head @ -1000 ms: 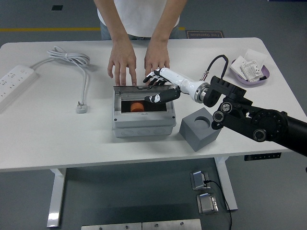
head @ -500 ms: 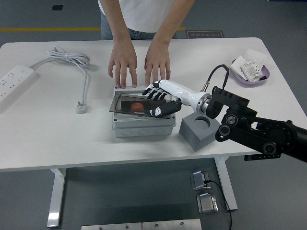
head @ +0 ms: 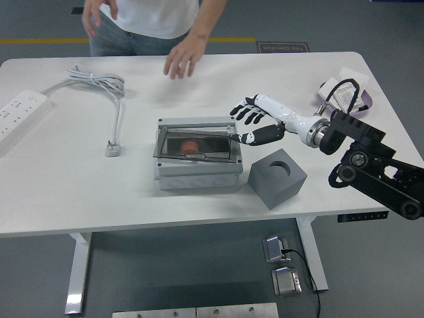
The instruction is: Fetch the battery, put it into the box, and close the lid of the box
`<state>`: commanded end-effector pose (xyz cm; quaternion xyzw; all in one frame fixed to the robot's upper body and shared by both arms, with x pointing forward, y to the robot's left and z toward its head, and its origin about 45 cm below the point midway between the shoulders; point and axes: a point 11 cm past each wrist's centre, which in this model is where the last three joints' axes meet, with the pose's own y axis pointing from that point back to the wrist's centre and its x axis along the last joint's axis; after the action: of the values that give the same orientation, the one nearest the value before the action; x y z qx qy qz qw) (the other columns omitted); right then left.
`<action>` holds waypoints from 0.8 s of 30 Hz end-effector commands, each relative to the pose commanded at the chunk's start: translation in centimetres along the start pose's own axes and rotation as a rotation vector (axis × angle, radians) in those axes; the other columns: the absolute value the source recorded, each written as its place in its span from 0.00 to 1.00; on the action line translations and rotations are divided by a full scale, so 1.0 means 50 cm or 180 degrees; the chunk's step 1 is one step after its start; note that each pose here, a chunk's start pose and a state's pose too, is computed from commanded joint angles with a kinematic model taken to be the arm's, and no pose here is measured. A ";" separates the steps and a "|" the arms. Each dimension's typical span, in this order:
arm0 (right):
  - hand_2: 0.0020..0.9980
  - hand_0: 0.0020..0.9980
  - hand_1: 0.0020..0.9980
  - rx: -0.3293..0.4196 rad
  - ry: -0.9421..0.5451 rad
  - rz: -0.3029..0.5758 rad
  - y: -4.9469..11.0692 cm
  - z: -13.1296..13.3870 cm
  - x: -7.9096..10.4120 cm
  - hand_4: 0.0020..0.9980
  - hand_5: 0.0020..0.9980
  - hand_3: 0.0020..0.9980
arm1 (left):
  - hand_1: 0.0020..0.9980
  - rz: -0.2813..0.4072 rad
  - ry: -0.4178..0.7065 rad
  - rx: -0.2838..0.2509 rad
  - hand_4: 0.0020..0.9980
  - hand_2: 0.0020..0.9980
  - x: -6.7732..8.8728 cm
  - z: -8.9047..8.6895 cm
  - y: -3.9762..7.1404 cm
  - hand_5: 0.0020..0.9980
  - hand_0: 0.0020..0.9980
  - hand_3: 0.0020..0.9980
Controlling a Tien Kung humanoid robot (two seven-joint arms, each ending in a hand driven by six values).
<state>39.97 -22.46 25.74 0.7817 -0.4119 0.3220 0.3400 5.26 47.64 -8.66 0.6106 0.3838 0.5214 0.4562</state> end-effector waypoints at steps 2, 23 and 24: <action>0.68 0.65 0.62 -0.0053 0.0055 0.0144 0.021 0.010 0.017 0.82 0.31 0.70 | 0.78 -0.0014 0.0006 -0.0003 0.79 0.78 -0.005 -0.002 -0.001 0.94 0.77 0.95; 0.64 0.65 0.63 0.0225 -0.2218 0.1770 0.185 0.245 -0.076 0.81 0.29 0.73 | 0.78 -0.0045 0.0085 -0.0029 0.78 0.78 -0.023 -0.007 -0.004 0.95 0.77 0.95; 0.64 0.65 0.63 0.0284 -0.2345 0.1864 0.193 0.246 -0.062 0.81 0.29 0.73 | 0.78 -0.0044 0.0083 -0.0034 0.78 0.78 -0.022 -0.006 -0.004 0.95 0.77 0.95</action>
<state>32.97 -35.11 19.00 0.7087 -0.6940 0.1230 0.0321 4.77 46.72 -9.17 0.5986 0.3911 0.5282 0.4579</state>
